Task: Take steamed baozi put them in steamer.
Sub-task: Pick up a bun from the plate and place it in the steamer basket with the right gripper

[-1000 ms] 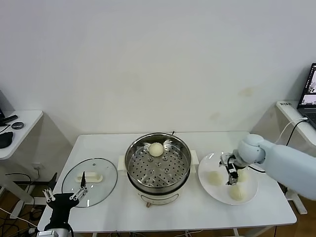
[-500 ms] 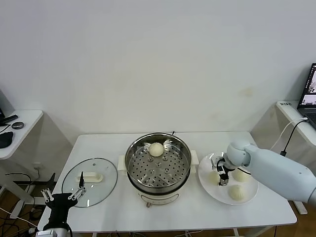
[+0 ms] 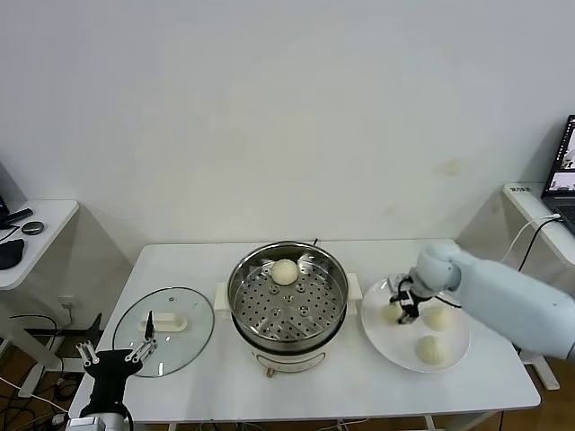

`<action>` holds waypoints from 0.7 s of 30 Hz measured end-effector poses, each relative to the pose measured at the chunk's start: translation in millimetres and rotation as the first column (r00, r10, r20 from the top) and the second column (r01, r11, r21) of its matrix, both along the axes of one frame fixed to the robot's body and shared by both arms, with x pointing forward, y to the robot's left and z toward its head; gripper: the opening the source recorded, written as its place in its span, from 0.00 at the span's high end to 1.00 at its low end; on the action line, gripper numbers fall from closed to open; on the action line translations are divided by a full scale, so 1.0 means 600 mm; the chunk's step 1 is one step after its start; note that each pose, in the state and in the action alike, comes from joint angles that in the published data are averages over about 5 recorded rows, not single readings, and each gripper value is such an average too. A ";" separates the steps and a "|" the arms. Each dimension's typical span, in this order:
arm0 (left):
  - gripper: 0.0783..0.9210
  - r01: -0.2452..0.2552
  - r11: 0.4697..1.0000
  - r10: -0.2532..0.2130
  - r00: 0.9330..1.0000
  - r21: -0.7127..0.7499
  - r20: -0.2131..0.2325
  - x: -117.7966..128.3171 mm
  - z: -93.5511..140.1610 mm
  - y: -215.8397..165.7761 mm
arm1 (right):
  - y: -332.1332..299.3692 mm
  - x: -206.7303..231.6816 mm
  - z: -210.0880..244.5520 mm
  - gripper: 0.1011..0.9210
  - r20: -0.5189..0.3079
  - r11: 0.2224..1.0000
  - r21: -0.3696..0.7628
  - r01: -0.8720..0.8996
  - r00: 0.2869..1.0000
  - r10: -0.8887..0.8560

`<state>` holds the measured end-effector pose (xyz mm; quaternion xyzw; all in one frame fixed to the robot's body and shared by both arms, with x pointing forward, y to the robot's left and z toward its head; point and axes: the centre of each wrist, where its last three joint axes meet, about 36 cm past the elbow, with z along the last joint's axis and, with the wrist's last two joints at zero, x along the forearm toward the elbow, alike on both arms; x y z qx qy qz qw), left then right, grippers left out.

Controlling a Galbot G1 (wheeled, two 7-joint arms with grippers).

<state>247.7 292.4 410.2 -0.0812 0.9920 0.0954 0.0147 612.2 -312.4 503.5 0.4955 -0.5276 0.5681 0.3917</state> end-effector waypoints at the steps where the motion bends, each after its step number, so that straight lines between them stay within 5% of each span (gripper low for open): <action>1: 0.12 0.002 1.000 -0.002 1.000 0.000 0.000 0.001 0.000 0.000 | -0.002 0.003 0.018 0.50 0.010 1.000 0.005 0.004 1.000 -0.004; 13: 0.12 0.033 0.999 -0.033 0.999 -0.003 -0.001 0.019 -0.010 -0.006 | 0.109 0.017 0.295 0.48 0.156 0.993 0.114 -0.030 0.988 0.012; 21: 0.12 0.029 0.999 -0.029 1.000 0.015 0.005 0.030 -0.015 -0.004 | 0.267 -0.017 0.348 0.47 0.140 0.984 0.152 -0.089 0.988 0.067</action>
